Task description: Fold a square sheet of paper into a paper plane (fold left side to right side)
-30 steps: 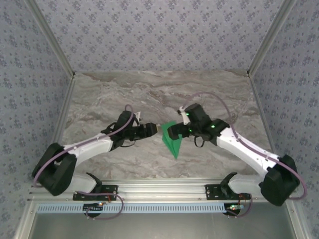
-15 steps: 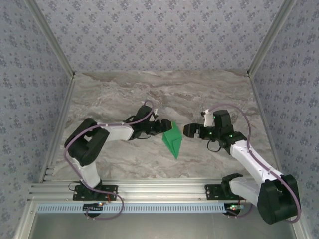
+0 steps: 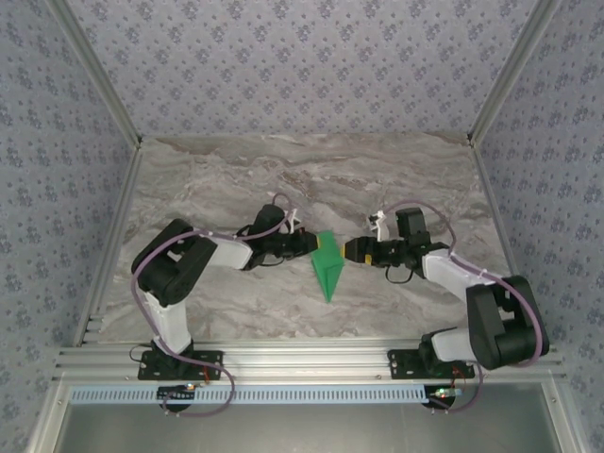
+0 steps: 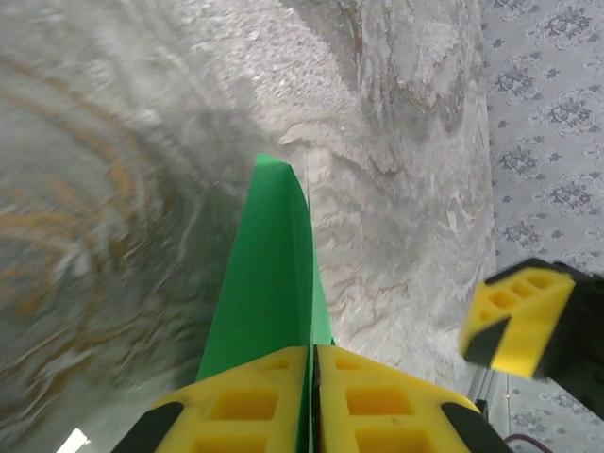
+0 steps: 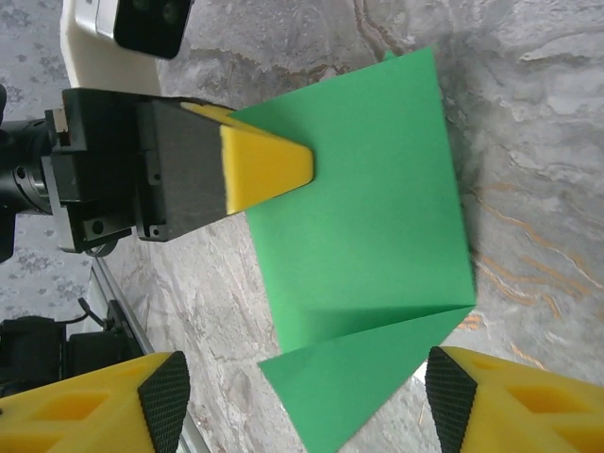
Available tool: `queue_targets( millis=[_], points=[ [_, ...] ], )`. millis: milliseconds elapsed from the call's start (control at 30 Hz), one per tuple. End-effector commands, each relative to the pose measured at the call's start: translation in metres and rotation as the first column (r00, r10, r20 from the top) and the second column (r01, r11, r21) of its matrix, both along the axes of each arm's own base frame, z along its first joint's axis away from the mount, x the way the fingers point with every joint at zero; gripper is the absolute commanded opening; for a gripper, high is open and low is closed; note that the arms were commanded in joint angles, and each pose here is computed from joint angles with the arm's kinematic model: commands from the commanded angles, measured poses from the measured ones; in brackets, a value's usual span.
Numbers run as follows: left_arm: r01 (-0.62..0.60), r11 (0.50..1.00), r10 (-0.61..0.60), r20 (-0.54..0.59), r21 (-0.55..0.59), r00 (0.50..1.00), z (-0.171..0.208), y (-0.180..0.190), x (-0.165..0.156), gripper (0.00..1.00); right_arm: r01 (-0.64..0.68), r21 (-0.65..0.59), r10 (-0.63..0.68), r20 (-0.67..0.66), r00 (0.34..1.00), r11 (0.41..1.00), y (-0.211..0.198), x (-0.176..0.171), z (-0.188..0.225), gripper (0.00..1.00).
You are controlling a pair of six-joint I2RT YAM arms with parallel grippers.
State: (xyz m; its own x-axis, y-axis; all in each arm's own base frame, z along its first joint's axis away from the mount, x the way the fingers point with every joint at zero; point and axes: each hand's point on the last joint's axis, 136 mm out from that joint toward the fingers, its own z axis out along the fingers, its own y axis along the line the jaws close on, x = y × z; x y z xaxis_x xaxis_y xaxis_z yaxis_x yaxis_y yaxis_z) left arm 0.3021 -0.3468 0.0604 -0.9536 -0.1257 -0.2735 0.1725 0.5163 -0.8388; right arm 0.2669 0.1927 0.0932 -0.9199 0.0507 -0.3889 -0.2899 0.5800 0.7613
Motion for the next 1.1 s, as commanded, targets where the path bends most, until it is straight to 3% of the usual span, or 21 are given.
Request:
queue_targets(
  millis=[0, 433, 833, 1067],
  points=[
    [0.051, 0.993, -0.039, 0.117, -0.106, 0.992, 0.040, 0.005, -0.002, 0.08, -0.064, 0.060, 0.058, 0.092, 0.994, 0.996, 0.009, 0.012, 0.011, 0.70],
    [0.159, 0.970, -0.115, 0.228, -0.183, 0.967, 0.074, 0.019, -0.026, 0.05, -0.206, 0.230, 0.172, 0.161, 0.972, 0.951, 0.035, 0.027, 0.006, 0.68],
    [0.173, 0.966, -0.130, 0.214, -0.193, 0.968, 0.070, 0.015, -0.026, 0.05, -0.263, 0.278, 0.242, 0.106, 0.964, 0.924, 0.049, 0.019, -0.005, 0.43],
    [0.163, 0.972, -0.131, 0.185, -0.167, 0.974, 0.055, 0.015, -0.020, 0.05, -0.254, 0.248, 0.241, 0.082, 0.967, 0.935, 0.046, 0.017, -0.014, 0.21]
  ],
)
